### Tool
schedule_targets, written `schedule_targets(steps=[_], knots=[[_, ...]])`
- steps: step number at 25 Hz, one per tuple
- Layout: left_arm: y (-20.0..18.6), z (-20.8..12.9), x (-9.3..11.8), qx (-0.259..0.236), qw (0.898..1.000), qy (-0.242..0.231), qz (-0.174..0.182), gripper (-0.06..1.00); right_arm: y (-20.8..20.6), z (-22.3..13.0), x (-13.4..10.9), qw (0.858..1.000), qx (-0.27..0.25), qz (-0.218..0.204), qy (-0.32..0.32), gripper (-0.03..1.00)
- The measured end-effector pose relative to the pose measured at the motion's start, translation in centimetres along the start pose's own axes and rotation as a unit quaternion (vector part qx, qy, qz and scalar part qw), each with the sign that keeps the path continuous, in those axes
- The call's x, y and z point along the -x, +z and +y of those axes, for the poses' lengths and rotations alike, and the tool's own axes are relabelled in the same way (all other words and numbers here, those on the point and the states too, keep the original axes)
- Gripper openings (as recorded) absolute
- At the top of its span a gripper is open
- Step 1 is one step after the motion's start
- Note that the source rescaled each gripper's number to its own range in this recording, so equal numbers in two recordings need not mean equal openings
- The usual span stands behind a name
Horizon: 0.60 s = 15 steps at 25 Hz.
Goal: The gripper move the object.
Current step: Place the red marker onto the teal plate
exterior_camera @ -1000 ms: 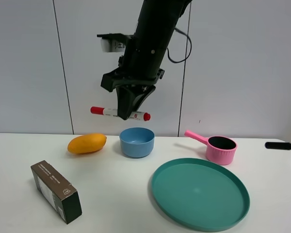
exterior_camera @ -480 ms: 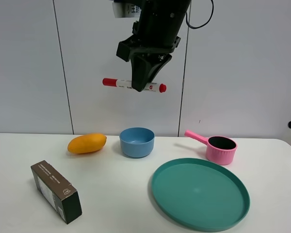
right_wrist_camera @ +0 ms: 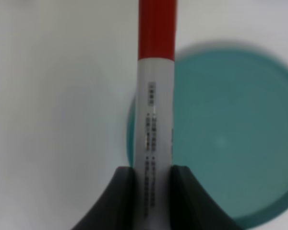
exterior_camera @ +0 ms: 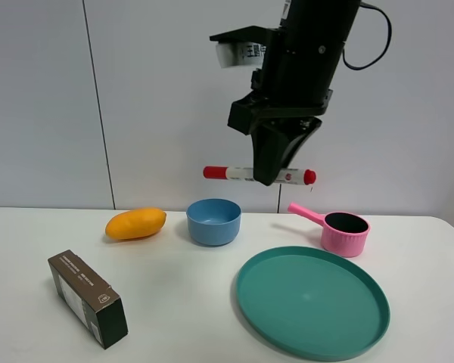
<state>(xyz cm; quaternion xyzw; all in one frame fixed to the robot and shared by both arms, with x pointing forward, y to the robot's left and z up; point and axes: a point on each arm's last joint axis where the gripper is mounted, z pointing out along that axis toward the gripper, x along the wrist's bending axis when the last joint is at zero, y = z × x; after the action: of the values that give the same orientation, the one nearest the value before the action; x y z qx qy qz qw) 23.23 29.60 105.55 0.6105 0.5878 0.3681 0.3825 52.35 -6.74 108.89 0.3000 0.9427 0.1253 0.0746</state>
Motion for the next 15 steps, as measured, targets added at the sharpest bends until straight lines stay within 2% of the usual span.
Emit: schedule_targets(steps=[5, 11, 15], knots=[[0.0, 0.0, 0.0, 0.000, 1.000, 0.000, 0.000, 1.00, 0.4, -3.5, 0.2, 0.997, -0.036, 0.004, 0.074, 0.00], [0.0, 0.0, 0.0, 0.000, 1.000, 0.000, 0.000, 1.00, 0.7, -8.2, 1.0, 0.990, -0.076, 0.004, 0.122, 0.00], [0.0, 0.0, 0.0, 0.000, 1.000, 0.000, 0.000, 1.00, 1.6, -10.8, 2.1, 0.989, -0.063, -0.007, 0.137, 0.00]])
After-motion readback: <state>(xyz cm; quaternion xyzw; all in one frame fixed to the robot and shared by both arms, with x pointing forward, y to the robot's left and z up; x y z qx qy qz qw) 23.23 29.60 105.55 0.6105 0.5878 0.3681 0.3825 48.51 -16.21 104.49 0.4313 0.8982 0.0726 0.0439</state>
